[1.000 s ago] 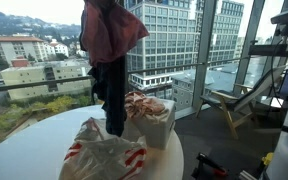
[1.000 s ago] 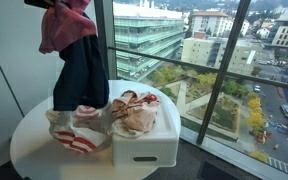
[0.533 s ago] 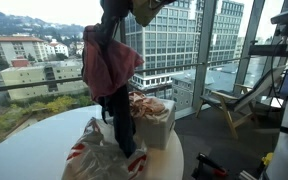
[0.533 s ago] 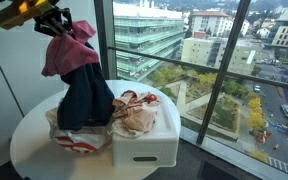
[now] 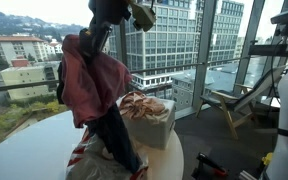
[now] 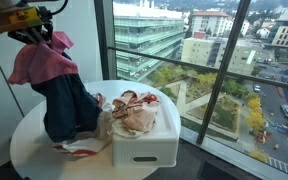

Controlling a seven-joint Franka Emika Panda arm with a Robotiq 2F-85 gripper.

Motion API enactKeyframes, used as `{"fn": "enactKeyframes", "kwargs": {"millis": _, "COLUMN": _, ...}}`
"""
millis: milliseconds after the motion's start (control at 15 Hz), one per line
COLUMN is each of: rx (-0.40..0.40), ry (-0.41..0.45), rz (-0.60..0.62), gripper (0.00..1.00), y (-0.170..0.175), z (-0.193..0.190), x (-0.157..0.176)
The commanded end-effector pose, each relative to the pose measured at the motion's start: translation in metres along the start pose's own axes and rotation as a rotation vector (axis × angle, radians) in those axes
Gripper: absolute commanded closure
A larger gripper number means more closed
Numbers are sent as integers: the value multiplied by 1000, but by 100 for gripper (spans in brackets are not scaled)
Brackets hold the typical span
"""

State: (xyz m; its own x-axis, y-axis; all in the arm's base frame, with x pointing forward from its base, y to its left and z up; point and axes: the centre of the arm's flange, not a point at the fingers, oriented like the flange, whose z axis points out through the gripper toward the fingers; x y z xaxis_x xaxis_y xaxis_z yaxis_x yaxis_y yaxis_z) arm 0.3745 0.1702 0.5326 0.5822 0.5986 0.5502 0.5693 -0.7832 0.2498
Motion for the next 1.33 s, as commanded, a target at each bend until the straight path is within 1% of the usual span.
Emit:
{"fn": "enactKeyframes", "kwargs": {"millis": 0, "rx": 79, "ry": 85, "rz": -51, "gripper": 96, "y": 2, "z": -19, "x": -9}}
{"fn": "enactKeyframes", "kwargs": {"millis": 133, "rx": 83, "ry": 85, "rz": -38, "gripper": 96, "y": 11, "z": -4, "x": -14}}
{"fn": "enactKeyframes", "kwargs": {"millis": 200, "rx": 75, "ry": 64, "rz": 2, "gripper": 96, "y": 22, "z": 10, "x": -21}}
{"fn": "enactKeyframes", "kwargs": {"millis": 400, "rx": 141, "ry": 0, "rz": 104, "gripper": 96, "y": 49, "z": 47, "x": -49}}
{"fn": "enactKeyframes", "kwargs": {"millis": 533, "rx": 196, "ry": -71, "rz": 157, "gripper": 96, "y": 60, "z": 81, "x": -72}}
{"fn": "enactKeyframes", "kwargs": {"millis": 667, "rx": 252, "ry": -147, "rz": 201, "gripper": 96, "y": 62, "z": 110, "x": -93}}
{"fn": "enactKeyframes", "kwargs": {"millis": 733, "rx": 265, "ry": -188, "rz": 227, "gripper": 96, "y": 63, "z": 123, "x": -104}}
{"fn": "enactKeyframes", "kwargs": {"millis": 867, "rx": 280, "ry": -281, "rz": 268, "gripper": 96, "y": 65, "z": 145, "x": -126}}
{"fn": "enactKeyframes", "kwargs": {"millis": 1000, "rx": 276, "ry": -370, "rz": 283, "gripper": 96, "y": 64, "z": 168, "x": -145}}
{"fn": "enactKeyframes", "kwargs": {"millis": 1133, "rx": 260, "ry": -436, "rz": 319, "gripper": 96, "y": 70, "z": 179, "x": -164}}
{"fn": "enactKeyframes", "kwargs": {"millis": 1267, "rx": 263, "ry": -490, "rz": 346, "gripper": 96, "y": 76, "z": 190, "x": -180}}
